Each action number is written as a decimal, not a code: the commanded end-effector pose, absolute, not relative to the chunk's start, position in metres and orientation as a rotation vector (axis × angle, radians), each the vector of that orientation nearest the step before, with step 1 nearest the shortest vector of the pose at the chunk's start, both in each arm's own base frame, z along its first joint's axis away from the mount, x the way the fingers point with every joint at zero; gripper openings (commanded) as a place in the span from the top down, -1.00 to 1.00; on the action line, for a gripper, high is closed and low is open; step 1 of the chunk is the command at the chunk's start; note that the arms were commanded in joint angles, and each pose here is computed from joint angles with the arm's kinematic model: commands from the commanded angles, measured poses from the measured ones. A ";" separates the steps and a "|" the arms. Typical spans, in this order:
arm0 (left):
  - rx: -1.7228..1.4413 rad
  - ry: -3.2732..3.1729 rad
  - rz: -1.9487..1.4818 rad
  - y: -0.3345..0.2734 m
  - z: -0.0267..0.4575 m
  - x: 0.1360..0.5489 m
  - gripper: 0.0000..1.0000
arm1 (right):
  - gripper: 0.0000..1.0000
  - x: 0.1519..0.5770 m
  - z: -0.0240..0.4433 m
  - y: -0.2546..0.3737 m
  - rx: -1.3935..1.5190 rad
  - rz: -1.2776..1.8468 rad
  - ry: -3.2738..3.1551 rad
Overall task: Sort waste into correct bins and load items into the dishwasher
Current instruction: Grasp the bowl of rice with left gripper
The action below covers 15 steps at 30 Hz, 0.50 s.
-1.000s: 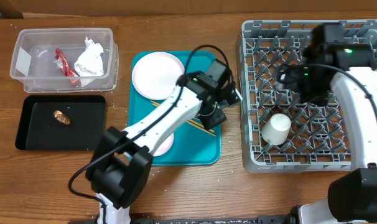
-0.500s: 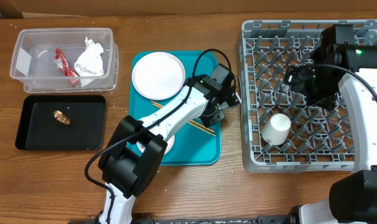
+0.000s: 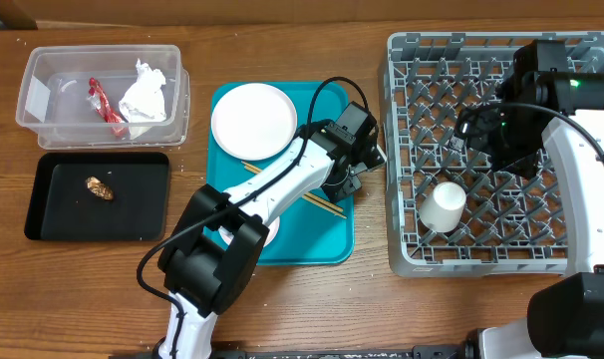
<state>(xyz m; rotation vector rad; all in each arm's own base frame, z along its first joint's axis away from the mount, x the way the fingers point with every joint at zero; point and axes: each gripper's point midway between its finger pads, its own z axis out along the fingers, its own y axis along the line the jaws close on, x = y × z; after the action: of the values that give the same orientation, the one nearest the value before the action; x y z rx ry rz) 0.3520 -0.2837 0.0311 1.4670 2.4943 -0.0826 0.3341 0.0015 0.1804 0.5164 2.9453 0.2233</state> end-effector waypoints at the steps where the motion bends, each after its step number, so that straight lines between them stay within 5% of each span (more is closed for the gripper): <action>1: 1.455 2.530 -0.076 -0.281 0.020 0.350 0.92 | -0.93 0.337 0.200 0.001 0.469 0.218 2.888; 7: 1.241 2.589 -0.036 -0.276 0.038 0.370 0.92 | -0.93 0.336 0.199 0.001 0.470 0.218 2.894; 15: 0.810 2.719 -0.072 -0.243 0.150 0.404 0.92 | -0.93 0.335 0.199 0.001 0.464 0.217 2.899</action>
<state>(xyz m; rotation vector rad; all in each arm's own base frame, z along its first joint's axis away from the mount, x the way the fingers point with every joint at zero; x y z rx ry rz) 0.3745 -0.2598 0.0934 1.1340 2.6974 -0.0449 0.3319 0.0017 0.1813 0.4936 2.9563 0.2202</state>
